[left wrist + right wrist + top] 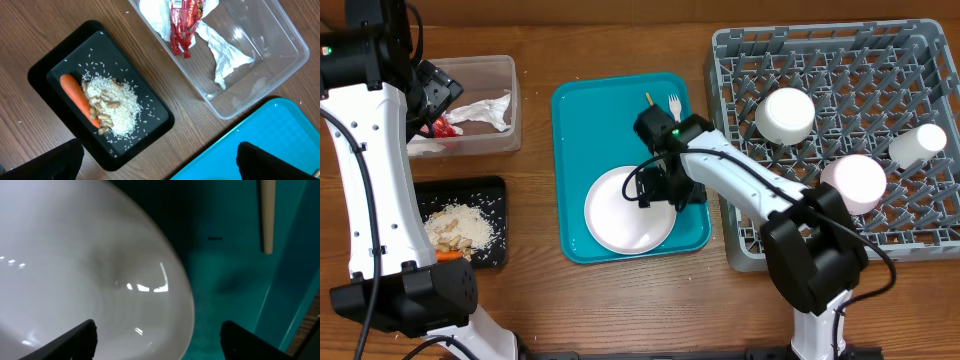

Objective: Sort waste into correct bins and load items into the dishwasher rack
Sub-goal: 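Move the right gripper to the white plate and grasp its rim, then lift the white plate and carry it to the back of the rack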

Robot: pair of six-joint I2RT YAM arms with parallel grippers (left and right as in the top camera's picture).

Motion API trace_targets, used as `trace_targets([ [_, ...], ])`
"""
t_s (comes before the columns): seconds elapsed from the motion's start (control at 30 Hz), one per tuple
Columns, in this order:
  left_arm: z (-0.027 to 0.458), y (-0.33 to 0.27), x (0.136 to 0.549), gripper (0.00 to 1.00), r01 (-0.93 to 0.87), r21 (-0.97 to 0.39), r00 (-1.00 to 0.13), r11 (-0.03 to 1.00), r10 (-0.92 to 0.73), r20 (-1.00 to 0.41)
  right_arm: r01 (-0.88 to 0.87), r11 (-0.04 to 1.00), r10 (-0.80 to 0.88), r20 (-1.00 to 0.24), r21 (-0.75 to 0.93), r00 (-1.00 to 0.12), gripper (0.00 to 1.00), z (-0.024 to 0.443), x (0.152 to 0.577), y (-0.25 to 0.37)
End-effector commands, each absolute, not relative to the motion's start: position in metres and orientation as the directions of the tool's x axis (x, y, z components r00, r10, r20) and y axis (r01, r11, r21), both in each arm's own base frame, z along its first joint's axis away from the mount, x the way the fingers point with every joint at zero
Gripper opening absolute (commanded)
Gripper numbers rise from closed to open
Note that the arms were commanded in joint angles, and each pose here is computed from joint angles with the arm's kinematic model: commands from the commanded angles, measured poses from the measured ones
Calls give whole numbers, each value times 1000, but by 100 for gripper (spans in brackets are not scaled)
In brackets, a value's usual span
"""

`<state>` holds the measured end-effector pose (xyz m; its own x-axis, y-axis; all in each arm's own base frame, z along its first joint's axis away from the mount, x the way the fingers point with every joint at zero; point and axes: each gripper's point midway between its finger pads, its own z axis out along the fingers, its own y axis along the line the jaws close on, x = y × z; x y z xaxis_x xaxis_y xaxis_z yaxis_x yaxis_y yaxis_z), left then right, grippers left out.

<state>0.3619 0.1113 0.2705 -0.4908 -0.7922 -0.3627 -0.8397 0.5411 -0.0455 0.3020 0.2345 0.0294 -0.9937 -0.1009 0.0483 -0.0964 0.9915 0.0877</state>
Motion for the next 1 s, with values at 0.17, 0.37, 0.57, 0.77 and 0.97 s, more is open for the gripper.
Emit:
trace_targets([
  [0.17, 271, 113, 362, 100, -845, -48, -481, 532, -796, -367, -54, 998, -57, 108, 33, -993, 77, -3, 283, 218],
  [0.37, 271, 113, 362, 100, -845, -48, -481, 532, -796, -367, -46, 993, -58, 107, 107, -993, 66, -4, 284, 232],
  [0.57, 271, 113, 362, 100, -845, -48, -481, 532, -796, -367, -46, 993, -58, 108, 106, -992, 23, -3, 284, 232],
  [0.77, 271, 113, 362, 100, -845, -48, -481, 533, -796, -367, -2, 995, -14, 114, 101, -993, 4, 12, 295, 226],
  [0.97, 271, 113, 362, 100, -845, -48, -481, 532, -796, -367, -15, 993, -24, 80, 119, -996, 4, 61, 319, 212],
])
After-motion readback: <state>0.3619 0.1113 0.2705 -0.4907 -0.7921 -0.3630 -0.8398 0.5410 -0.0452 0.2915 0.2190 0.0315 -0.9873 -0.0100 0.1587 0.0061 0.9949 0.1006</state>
